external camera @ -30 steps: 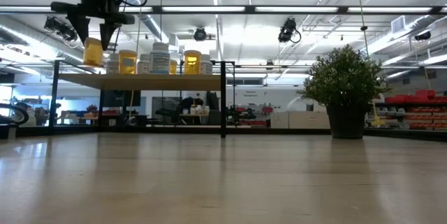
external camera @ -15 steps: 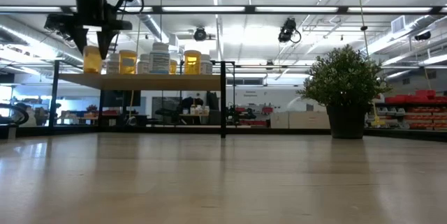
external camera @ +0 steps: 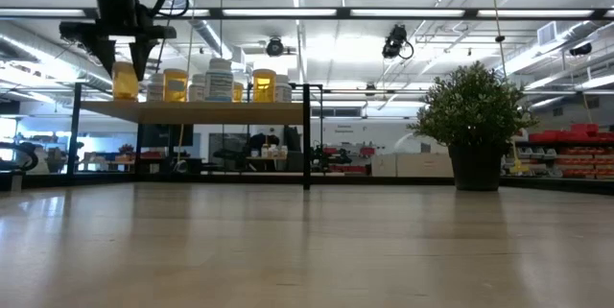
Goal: Pick and place medicine bottles onto shelf by color
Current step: Put the orange pill bottle on the shelf
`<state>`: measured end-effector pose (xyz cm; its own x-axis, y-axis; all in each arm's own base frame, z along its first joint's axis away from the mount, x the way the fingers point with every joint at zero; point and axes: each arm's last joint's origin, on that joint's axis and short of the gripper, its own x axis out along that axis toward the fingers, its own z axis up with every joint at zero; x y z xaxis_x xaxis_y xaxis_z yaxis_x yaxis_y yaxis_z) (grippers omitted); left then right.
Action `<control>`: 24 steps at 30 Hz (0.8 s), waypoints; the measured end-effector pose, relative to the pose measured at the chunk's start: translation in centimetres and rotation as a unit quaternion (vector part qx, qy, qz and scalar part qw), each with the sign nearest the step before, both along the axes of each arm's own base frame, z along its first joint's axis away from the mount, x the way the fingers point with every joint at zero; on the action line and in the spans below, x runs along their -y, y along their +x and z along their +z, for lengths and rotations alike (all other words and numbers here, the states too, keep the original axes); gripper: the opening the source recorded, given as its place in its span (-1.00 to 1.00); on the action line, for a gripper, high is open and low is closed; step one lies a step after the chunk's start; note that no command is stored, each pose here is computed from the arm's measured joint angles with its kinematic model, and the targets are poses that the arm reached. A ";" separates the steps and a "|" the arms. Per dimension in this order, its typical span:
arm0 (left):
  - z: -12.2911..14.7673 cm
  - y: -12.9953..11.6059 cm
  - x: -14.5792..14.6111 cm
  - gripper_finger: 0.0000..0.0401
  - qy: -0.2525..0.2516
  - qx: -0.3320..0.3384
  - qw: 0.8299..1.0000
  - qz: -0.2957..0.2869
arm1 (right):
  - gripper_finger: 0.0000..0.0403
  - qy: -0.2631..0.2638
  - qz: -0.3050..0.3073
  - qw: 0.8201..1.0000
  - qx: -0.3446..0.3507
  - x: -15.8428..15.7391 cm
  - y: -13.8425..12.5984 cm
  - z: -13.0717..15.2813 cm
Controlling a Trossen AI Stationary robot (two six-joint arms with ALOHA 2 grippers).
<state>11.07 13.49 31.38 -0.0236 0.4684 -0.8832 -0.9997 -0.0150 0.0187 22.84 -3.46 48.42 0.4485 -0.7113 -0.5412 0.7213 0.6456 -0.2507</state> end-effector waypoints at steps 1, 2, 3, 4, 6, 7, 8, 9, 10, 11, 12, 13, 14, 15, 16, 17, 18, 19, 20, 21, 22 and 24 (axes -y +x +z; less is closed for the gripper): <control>0.0 0.0 -0.1 0.11 0.003 0.004 1.000 0.002 | 0.70 0.001 0.000 1.000 0.001 0.0 0.0 0.0; 0.0 0.0 -0.2 0.12 0.005 0.007 1.000 0.005 | 0.70 0.002 -0.001 1.000 0.002 0.0 0.0 0.0; 0.0 -0.1 -0.2 0.13 0.005 0.006 1.000 0.006 | 0.70 0.002 -0.001 1.000 0.003 0.0 0.0 0.0; 0.0 -0.2 -0.3 0.13 0.005 0.004 1.000 0.008 | 0.70 0.002 -0.001 1.000 0.003 0.0 0.0 0.0; 0.0 -0.3 -0.4 0.13 0.005 0.001 1.000 0.008 | 0.70 0.003 -0.002 1.000 0.003 0.0 0.0 0.0; 0.0 -0.4 -0.5 0.13 0.005 0.000 1.000 0.008 | 0.70 0.003 -0.002 1.000 0.004 0.0 0.0 0.0; 0.1 -0.4 -0.5 0.12 0.006 0.001 1.000 0.009 | 0.70 0.004 -0.003 1.000 0.005 0.0 0.0 0.0; 0.1 -0.4 -0.6 0.11 0.009 0.003 1.000 0.011 | 0.70 0.005 -0.004 1.000 0.006 0.0 0.0 0.0; 0.1 -0.4 -0.7 0.11 0.012 0.006 1.000 0.013 | 0.70 0.005 -0.004 1.000 0.006 0.0 0.0 0.0; 0.2 -0.5 -0.8 0.11 0.014 0.007 1.000 0.015 | 0.70 0.005 -0.004 1.000 0.006 0.0 0.0 0.0; 0.2 -0.5 -0.8 0.12 0.016 0.009 1.000 0.017 | 0.70 0.005 -0.004 1.000 0.006 0.0 0.0 0.0; 0.2 -0.5 -0.9 0.13 0.018 0.010 1.000 0.019 | 0.70 0.005 -0.004 1.000 0.006 0.0 0.0 0.0; 0.2 -0.5 -0.9 0.15 0.018 0.010 1.000 0.019 | 0.70 0.005 -0.004 1.000 0.006 0.0 0.0 0.0; 0.2 -0.5 -1.0 0.16 0.018 0.009 1.000 0.019 | 0.70 0.005 -0.004 1.000 0.006 0.0 0.0 0.0; 0.1 -0.4 -1.1 0.18 0.015 0.007 1.000 0.019 | 0.70 0.005 -0.004 1.000 0.006 0.0 0.0 0.0; 0.0 -0.4 -1.1 0.20 0.011 0.007 1.000 0.018 | 0.70 0.005 -0.004 1.000 0.007 0.0 0.0 0.0; -0.1 -0.3 -1.2 0.21 0.008 0.006 1.000 0.018 | 0.70 0.005 -0.004 1.000 0.007 0.0 0.0 0.0; -0.2 -0.2 -1.3 0.22 0.005 0.006 1.000 0.017 | 0.70 0.005 -0.005 1.000 0.007 0.0 0.0 0.0; -0.3 -0.1 -1.4 0.23 0.001 0.006 1.000 0.016 | 0.70 0.006 -0.006 1.000 0.008 0.0 0.0 0.0; -0.4 0.0 -1.4 0.25 -0.003 0.007 1.000 0.015 | 0.70 0.006 -0.006 1.000 0.009 0.0 0.0 0.0; -0.5 0.0 -1.5 0.26 -0.005 0.005 1.000 0.014 | 0.70 0.007 -0.007 1.000 0.010 0.0 0.0 0.0; -0.6 0.2 -1.6 0.27 -0.008 0.003 1.000 0.014 | 0.70 0.008 -0.008 1.000 0.011 0.0 0.0 0.0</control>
<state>11.23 15.12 30.80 -0.0310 0.4533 -0.8908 -0.9990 -0.0420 0.0134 22.82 -3.46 48.43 0.4495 -0.7100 -0.5421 0.7366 0.6379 -0.2247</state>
